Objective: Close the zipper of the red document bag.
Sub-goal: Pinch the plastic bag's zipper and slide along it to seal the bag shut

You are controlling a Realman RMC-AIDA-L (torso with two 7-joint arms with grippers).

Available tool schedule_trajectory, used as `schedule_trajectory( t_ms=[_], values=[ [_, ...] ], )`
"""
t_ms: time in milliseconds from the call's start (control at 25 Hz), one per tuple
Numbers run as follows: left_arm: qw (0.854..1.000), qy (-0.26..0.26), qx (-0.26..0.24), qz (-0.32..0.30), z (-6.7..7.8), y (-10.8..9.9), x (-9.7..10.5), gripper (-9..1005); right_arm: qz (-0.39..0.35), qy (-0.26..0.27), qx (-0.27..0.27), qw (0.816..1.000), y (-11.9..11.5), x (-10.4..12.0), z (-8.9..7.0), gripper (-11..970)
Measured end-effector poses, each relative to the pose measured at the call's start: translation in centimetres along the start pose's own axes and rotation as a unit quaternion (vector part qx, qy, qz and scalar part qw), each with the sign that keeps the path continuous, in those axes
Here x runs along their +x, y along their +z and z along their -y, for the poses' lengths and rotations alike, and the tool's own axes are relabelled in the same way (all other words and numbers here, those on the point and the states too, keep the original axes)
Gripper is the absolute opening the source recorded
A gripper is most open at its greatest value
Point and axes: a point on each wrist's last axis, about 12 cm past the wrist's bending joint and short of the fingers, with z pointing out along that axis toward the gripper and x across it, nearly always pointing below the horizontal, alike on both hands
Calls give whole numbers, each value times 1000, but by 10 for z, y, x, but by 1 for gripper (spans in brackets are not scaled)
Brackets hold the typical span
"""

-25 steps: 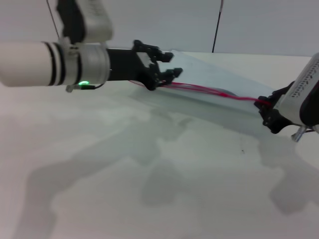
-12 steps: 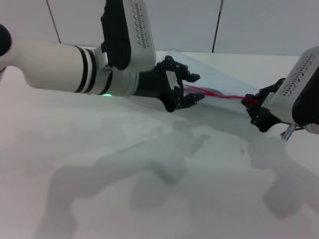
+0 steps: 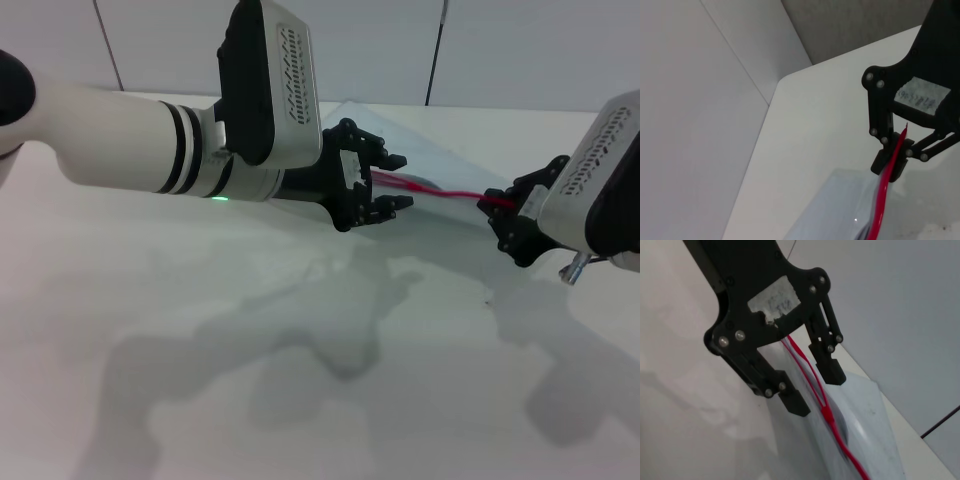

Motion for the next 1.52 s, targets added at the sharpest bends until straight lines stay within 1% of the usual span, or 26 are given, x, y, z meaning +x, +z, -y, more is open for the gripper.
schedule_trajectory(
  t_ms=[560, 1120, 1240, 1520],
  values=[
    [1000, 27, 12, 0, 6, 7, -5, 423, 1, -3, -3, 1000, -1, -3, 0, 46],
    [1000, 28, -6, -1, 2, 7, -5, 420, 8, -12, -9, 1000, -3, -10, -3, 46],
    [1000, 31, -3, 0, 3, 9, -7, 419, 9, -13, -9, 1000, -3, -11, -3, 46],
    [999, 42, 6, -3, 8, 14, -9, 349, 11, -14, -8, 1000, -3, -12, -3, 47]
  ],
)
